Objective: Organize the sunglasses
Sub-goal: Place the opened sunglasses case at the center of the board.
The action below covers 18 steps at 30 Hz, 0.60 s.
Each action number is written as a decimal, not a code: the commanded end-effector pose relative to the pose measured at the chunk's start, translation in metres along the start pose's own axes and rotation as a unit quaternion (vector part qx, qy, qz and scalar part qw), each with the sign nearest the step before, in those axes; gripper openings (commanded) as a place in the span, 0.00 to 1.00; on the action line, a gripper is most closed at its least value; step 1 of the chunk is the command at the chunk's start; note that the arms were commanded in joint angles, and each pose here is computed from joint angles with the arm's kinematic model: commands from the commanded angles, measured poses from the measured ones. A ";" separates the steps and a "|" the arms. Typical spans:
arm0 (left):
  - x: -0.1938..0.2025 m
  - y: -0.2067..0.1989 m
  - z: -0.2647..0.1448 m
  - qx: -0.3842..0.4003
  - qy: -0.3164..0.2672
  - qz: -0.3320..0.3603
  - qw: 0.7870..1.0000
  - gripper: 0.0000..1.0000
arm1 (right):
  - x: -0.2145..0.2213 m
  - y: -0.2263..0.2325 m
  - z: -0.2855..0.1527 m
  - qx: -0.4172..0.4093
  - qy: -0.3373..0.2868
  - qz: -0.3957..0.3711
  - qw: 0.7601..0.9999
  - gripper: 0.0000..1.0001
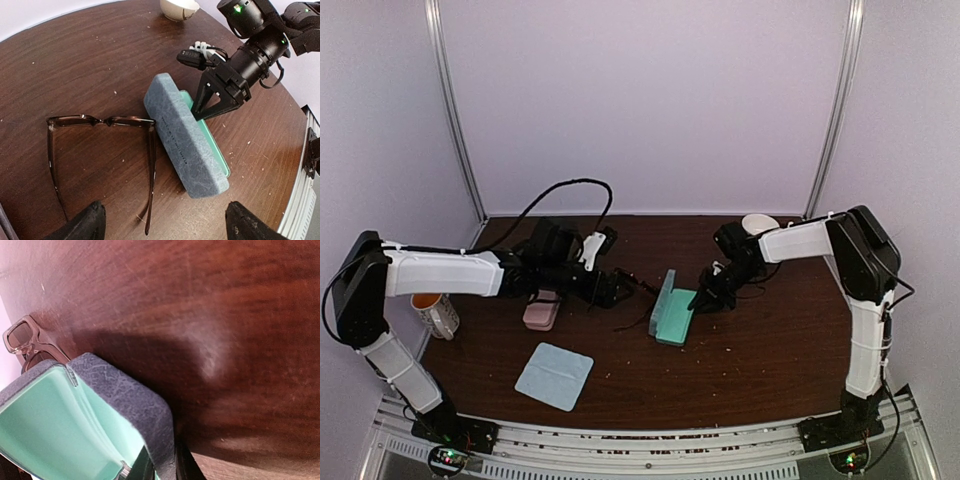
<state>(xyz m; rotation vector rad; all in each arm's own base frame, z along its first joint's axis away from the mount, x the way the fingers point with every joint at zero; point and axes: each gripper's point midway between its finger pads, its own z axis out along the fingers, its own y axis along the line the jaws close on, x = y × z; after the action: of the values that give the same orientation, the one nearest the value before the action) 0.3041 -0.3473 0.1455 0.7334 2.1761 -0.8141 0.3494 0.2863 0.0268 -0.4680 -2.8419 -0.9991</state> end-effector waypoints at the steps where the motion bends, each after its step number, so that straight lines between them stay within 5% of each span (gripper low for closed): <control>1: -0.008 0.000 -0.012 -0.011 -0.019 0.015 1.000 0.86 | -0.014 0.006 0.004 -0.007 -0.015 0.002 1.000 0.14; 18: -0.001 0.009 -0.024 -0.043 -0.010 0.020 0.999 0.86 | -0.023 0.000 -0.032 0.030 -0.052 -0.072 0.996 0.41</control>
<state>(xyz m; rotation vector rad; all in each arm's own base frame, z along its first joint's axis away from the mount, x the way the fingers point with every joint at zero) 0.3030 -0.3296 0.1505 0.7113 2.1811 -0.7233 0.3660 0.2764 0.0325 -0.3894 -2.9331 -0.9929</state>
